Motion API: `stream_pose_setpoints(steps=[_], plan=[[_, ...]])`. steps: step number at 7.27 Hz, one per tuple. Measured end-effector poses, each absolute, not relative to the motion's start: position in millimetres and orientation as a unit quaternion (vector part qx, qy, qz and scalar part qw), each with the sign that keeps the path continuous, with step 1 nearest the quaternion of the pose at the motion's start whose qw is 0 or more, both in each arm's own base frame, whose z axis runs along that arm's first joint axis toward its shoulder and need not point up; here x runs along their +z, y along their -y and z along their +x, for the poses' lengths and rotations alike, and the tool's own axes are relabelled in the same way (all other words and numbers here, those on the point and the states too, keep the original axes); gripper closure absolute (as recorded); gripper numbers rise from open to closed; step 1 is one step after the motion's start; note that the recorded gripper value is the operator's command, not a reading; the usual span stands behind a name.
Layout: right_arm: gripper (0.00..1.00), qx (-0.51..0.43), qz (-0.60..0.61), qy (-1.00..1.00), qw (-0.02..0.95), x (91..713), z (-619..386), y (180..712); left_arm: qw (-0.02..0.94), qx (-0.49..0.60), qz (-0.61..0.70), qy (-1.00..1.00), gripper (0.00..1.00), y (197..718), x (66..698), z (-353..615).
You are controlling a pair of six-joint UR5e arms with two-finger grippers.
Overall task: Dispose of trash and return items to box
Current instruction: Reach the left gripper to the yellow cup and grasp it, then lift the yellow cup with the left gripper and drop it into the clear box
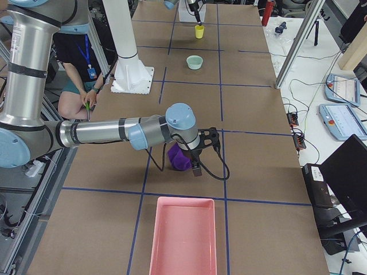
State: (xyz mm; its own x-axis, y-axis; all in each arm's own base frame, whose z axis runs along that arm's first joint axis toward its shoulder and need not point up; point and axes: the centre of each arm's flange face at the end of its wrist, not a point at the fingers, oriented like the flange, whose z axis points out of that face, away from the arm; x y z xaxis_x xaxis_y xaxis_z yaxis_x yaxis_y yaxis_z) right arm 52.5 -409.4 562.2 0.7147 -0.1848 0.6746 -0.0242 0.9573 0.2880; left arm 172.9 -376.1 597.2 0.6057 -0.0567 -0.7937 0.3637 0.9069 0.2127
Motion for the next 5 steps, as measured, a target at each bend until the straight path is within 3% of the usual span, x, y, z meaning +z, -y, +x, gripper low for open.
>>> stream_pose_setpoints(steps=[1, 2, 4, 5], plan=[[0.00, -0.044, 0.139, 0.375, 0.916, 562.6, 52.5, 409.2, 0.881, -0.112, 0.181, -0.423, 0.62, 373.6, 600.5, 172.1], [0.00, -0.043, 0.138, 0.375, 0.916, 563.7, 52.6, 408.9, 0.882, -0.107, 0.181, -0.422, 0.67, 373.2, 602.2, 173.8], [0.00, -0.043, 0.137, 0.375, 0.916, 564.8, 52.6, 408.5, 0.882, -0.099, 0.180, -0.424, 0.69, 373.2, 600.6, 181.6], [0.00, -0.043, 0.137, 0.375, 0.916, 565.5, 52.7, 408.5, 0.881, -0.094, 0.181, -0.428, 1.00, 374.9, 597.0, 187.2]])
